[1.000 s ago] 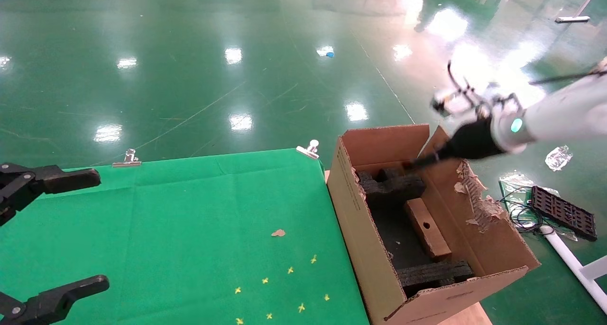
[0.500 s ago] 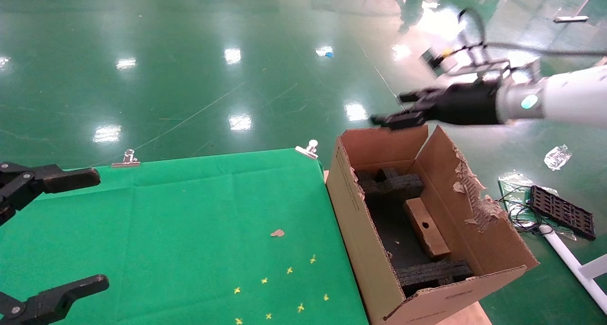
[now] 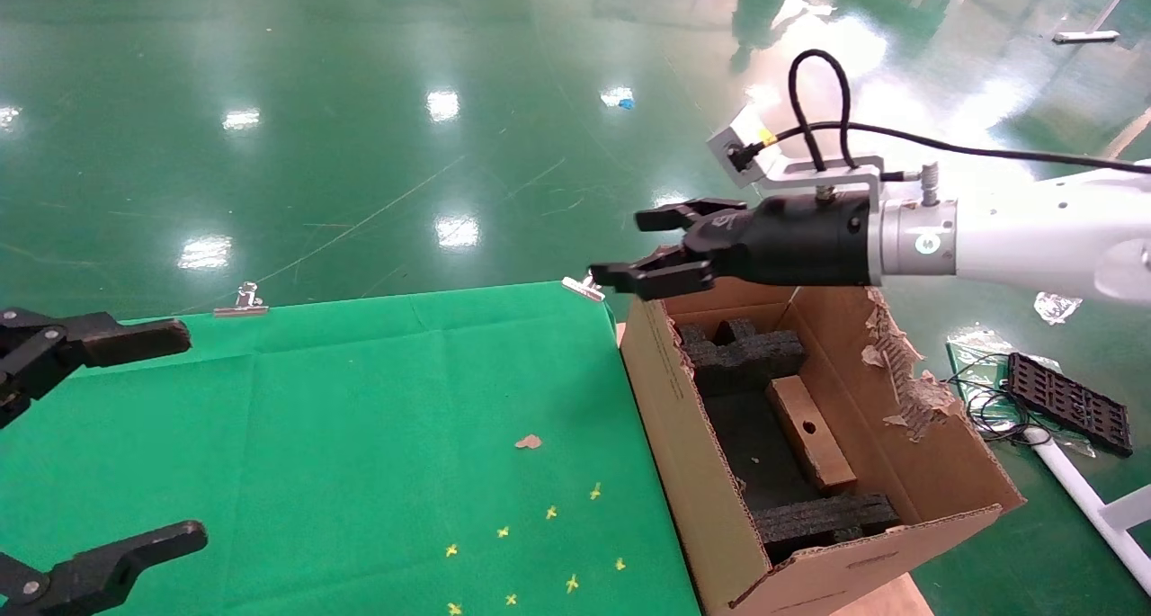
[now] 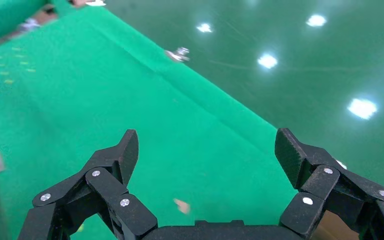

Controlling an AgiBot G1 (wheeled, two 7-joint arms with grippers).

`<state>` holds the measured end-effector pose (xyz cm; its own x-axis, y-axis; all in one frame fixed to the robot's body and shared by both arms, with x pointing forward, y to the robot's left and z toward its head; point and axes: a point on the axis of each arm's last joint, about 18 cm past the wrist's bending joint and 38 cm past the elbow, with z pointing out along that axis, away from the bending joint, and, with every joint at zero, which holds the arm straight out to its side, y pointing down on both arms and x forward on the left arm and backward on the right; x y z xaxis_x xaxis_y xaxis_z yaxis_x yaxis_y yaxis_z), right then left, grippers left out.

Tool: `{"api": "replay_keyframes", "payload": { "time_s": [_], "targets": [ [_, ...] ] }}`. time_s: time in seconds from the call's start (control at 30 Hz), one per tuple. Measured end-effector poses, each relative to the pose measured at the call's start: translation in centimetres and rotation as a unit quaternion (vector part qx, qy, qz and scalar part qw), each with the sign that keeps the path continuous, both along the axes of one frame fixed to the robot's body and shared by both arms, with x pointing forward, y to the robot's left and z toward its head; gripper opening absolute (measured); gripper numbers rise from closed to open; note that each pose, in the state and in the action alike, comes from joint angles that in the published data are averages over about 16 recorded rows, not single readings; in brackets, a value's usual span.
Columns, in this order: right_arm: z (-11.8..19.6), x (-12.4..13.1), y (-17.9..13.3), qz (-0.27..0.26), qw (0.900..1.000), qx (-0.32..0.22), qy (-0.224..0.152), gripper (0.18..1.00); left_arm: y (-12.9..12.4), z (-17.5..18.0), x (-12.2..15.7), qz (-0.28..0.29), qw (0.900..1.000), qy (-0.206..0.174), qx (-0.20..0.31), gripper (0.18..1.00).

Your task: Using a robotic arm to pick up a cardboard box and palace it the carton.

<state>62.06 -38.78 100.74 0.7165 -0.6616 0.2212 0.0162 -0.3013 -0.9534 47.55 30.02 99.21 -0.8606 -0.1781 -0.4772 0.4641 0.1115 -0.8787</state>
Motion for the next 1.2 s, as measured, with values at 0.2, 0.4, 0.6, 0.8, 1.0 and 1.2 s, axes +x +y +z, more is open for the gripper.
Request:
{"api": "replay_keyframes", "payload": {
  "time_s": [0.2, 0.4, 0.6, 0.8, 1.0, 1.2],
  "targets": [
    [-0.5, -1.4, 2.3, 0.056, 0.998, 0.012, -0.017, 1.000, 0.0, 0.0, 0.0, 0.000, 1.0000, 0.000, 0.000, 1.001],
    [-0.8, -3.2, 4.1, 0.109, 0.993, 0.022, -0.038, 1.000, 0.0, 0.0, 0.0, 0.000, 1.0000, 0.000, 0.000, 1.001],
    [-0.9, -5.4, 5.7, 0.158, 0.985, 0.028, -0.063, 1.000, 0.0, 0.0, 0.0, 0.000, 1.0000, 0.000, 0.000, 1.001],
    [-1.1, -7.8, 6.8, 0.203, 0.975, 0.032, -0.090, 1.000, 0.0, 0.0, 0.0, 0.000, 1.0000, 0.000, 0.000, 1.001],
    [-1.2, -10.4, 7.7, 0.244, 0.962, 0.030, -0.118, 1.000, 0.0, 0.0, 0.0, 0.000, 1.0000, 0.000, 0.000, 1.001],
    [-1.4, -12.9, 8.3, 0.277, 0.949, 0.025, -0.145, 1.000, 0.0, 0.0, 0.0, 0.000, 1.0000, 0.000, 0.000, 1.001]
  ]
}}
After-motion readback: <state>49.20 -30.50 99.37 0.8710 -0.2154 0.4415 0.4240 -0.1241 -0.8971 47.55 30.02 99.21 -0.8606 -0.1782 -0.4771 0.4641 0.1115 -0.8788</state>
